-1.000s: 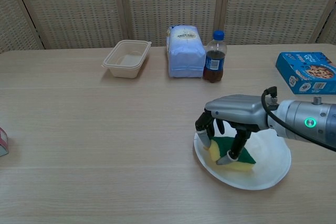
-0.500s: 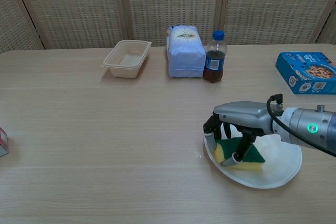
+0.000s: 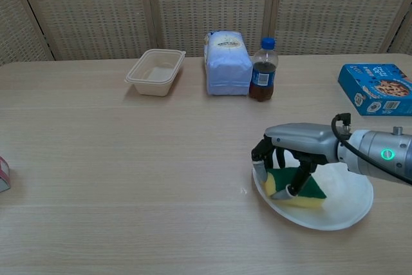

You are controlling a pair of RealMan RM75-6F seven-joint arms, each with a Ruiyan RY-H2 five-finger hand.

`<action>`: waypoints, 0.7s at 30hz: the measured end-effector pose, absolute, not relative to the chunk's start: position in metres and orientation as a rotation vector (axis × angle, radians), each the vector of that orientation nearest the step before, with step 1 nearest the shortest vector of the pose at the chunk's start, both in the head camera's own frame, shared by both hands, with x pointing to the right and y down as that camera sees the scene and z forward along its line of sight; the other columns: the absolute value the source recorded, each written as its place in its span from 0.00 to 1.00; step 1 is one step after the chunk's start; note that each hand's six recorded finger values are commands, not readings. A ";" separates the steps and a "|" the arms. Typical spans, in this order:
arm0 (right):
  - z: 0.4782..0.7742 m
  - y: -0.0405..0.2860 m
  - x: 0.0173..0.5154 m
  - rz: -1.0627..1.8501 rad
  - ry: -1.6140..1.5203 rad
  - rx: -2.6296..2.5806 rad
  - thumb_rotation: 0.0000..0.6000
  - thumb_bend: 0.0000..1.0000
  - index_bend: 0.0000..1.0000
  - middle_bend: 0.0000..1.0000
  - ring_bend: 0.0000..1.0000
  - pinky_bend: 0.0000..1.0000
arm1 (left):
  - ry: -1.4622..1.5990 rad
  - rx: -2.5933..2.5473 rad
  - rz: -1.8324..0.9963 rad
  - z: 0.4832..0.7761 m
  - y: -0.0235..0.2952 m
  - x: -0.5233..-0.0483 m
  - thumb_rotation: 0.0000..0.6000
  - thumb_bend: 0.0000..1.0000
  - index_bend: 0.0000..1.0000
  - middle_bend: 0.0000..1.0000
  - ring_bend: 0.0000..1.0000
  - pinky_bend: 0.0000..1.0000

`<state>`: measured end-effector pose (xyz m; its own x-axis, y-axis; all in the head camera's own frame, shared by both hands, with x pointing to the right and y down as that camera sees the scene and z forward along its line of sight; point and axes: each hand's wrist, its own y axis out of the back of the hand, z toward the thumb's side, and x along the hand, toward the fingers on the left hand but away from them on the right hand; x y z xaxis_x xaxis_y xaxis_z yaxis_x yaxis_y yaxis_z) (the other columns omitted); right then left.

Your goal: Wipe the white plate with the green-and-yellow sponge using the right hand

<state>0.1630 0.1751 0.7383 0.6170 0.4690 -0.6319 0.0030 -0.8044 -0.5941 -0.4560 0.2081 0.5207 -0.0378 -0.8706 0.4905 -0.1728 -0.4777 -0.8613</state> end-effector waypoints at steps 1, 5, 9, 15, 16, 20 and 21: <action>0.735 0.173 0.162 1.103 -0.383 -2.295 1.00 0.28 0.57 0.53 0.39 0.43 | 1.106 -1.668 -1.564 0.521 0.208 -0.456 1.00 0.00 0.00 0.00 0.00 0.00; 0.718 0.160 0.157 1.047 -0.462 -2.312 1.00 0.28 0.57 0.54 0.39 0.43 | 1.107 -1.669 -1.564 0.521 0.208 -0.456 1.00 0.00 0.00 0.00 0.00 0.00; 0.697 0.140 0.155 0.993 -0.592 -2.335 1.00 0.29 0.57 0.54 0.39 0.43 | 1.104 -1.673 -1.565 0.522 0.208 -0.456 1.00 0.00 0.00 0.00 0.00 0.00; 0.689 0.125 0.162 1.005 -0.766 -2.410 1.00 0.29 0.57 0.54 0.39 0.43 | 1.099 -1.675 -1.562 0.522 0.208 -0.455 1.00 0.00 0.00 0.00 0.00 0.00; 0.690 0.126 0.163 1.014 -0.781 -2.427 1.00 0.29 0.57 0.54 0.39 0.43 | 1.096 -1.674 -1.561 0.522 0.208 -0.454 1.00 0.00 0.00 0.00 0.00 0.00; 0.700 0.137 0.162 1.057 -0.789 -2.490 1.00 0.29 0.57 0.54 0.39 0.43 | 1.090 -1.674 -1.563 0.523 0.208 -0.454 1.00 0.00 0.00 0.00 0.00 0.00; 0.704 0.142 0.162 1.072 -0.781 -2.501 1.00 0.29 0.57 0.54 0.39 0.43 | 1.091 -1.674 -1.562 0.522 0.208 -0.453 1.00 0.00 0.00 0.00 0.00 0.00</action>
<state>0.1617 0.1417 0.7043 0.5717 0.5913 -0.5688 0.3598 -0.8037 -0.4740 -0.4534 0.2077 0.5225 -0.0284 -0.8677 0.4962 -0.1666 -0.4853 -0.8583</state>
